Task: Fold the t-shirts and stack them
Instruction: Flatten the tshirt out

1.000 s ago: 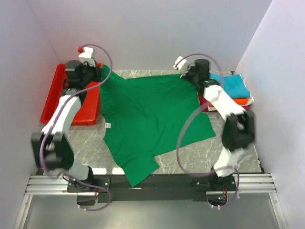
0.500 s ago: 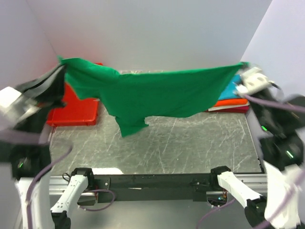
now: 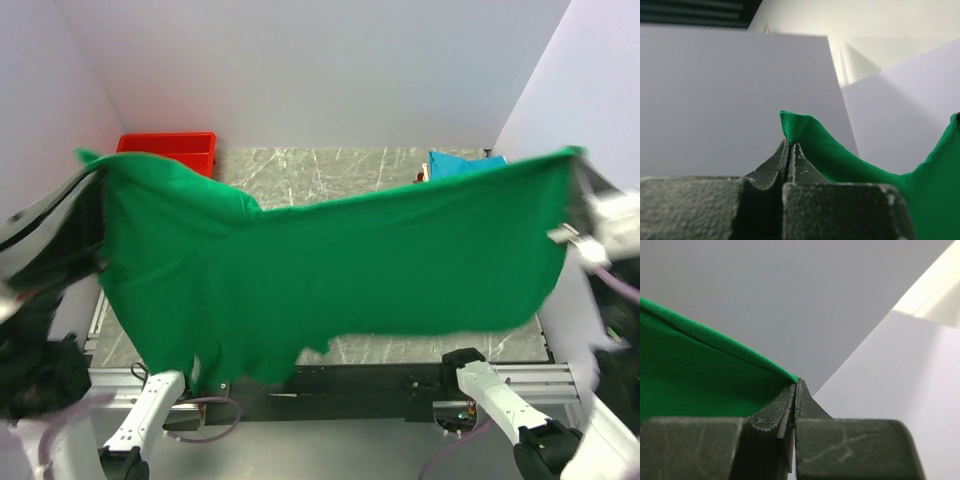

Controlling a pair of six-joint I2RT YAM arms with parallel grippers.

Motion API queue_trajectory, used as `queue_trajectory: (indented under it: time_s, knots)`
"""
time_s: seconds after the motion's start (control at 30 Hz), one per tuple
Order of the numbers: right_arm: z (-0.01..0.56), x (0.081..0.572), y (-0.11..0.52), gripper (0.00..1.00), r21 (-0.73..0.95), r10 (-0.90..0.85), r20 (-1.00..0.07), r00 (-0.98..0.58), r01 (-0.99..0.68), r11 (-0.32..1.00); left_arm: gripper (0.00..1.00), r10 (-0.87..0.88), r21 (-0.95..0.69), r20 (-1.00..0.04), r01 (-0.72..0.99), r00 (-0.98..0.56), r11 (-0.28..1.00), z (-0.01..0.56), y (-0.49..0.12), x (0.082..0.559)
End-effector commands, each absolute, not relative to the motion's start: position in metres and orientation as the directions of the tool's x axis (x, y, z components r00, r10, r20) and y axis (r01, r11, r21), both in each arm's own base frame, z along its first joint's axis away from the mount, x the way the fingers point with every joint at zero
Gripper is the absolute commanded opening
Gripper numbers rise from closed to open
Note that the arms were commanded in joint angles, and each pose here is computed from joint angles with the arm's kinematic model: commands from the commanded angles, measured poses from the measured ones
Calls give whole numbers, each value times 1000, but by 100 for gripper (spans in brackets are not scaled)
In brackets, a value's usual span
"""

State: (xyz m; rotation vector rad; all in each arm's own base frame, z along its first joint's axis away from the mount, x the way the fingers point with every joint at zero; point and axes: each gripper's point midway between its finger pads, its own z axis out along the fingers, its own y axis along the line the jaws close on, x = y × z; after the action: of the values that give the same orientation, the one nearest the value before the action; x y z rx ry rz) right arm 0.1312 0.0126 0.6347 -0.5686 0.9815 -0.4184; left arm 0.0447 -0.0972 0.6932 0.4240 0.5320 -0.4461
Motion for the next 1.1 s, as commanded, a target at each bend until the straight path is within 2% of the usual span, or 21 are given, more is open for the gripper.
queue_trajectory:
  time_s: [0.0, 0.07, 0.1, 0.13, 0.17, 0.2, 0.27, 0.3, 0.33, 0.37, 0.4, 0.43, 0.47, 0.5, 0.53, 0.63, 0.67, 0.7, 0.73, 0.9, 1.07]
  knots:
    - [573, 211, 24, 0, -639, -594, -728, 341, -25, 769, 1, -265, 166, -687, 501, 676, 849, 656, -91, 114]
    - [555, 235, 31, 0, -636, -588, -738, 331, -53, 770, 1, -223, 120, -755, 464, 617, 878, 618, -84, 159]
    - [517, 260, 37, 0, -644, -600, -752, 271, -112, 757, 0, -205, 107, -779, 449, 592, 887, 602, -82, 176]
    - [507, 273, 45, 0, -637, -587, -759, 281, -136, 759, 1, -178, 101, -806, 428, 565, 898, 585, -79, 194]
    - [489, 286, 49, 0, -638, -591, -763, 263, -157, 754, 1, -155, 62, -858, 398, 490, 915, 547, -73, 230]
    - [442, 307, 53, 0, -636, -605, -771, 196, -209, 743, 0, -130, 55, -881, 373, 454, 926, 528, -69, 248]
    - [410, 335, 63, 0, -636, -606, -772, 191, -239, 734, 0, -87, 25, -941, 324, 327, 946, 464, -61, 302]
    - [358, 357, 67, 0, -628, -626, -771, 114, -303, 717, 0, -82, 8, -958, 311, 276, 950, 441, -59, 320]
    - [348, 372, 71, 0, -642, -635, -761, 135, -297, 707, 1, -88, -28, -979, 306, 182, 952, 399, -59, 352]
    - [327, 383, 76, 0, -645, -648, -753, 119, -328, 690, 0, -78, -35, -988, 303, 131, 952, 378, -59, 367]
    - [281, 404, 80, 0, -629, -668, -743, 46, -391, 672, 0, -79, -52, -994, 286, 82, 957, 358, -56, 383]
    - [267, 417, 84, 0, -624, -671, -741, 38, -406, 667, 0, -71, -77, -997, 271, -30, 959, 314, -55, 411]
    - [254, 430, 86, 0, -624, -682, -731, 20, -425, 656, 0, -61, -72, -997, 264, -50, 962, 301, -54, 426]
    - [212, 452, 90, 0, -599, -699, -714, -46, -478, 643, 0, -58, -79, -994, 251, -87, 965, 282, -52, 438]
    - [198, 465, 92, 0, -590, -702, -709, -68, -488, 643, 0, -50, -89, -986, 242, -161, 966, 247, -52, 458]
    - [144, 513, 95, 0, -546, -722, -665, -190, -535, 644, 0, -26, -87, -970, 247, -243, 965, 204, -53, 496]
    - [157, 533, 100, 0, -552, -717, -673, -181, -522, 650, 0, -24, -94, -962, 244, -274, 965, 195, -53, 503]
    - [122, 540, 99, 0, -521, -727, -641, -246, -556, 648, 0, -18, -91, -958, 244, -287, 965, 190, -52, 509]
    - [116, 547, 99, 0, -520, -730, -631, -262, -556, 648, 0, -16, -94, -954, 249, -300, 964, 185, -54, 520]
    - [109, 588, 99, 0, -556, -737, -615, -281, -509, 658, 0, 19, -81, -935, 266, -353, 961, 171, -55, 543]
    - [107, 605, 83, 0, -593, -742, -586, -325, -452, 666, 0, 64, -43, -935, 289, -350, 956, 171, -54, 562]
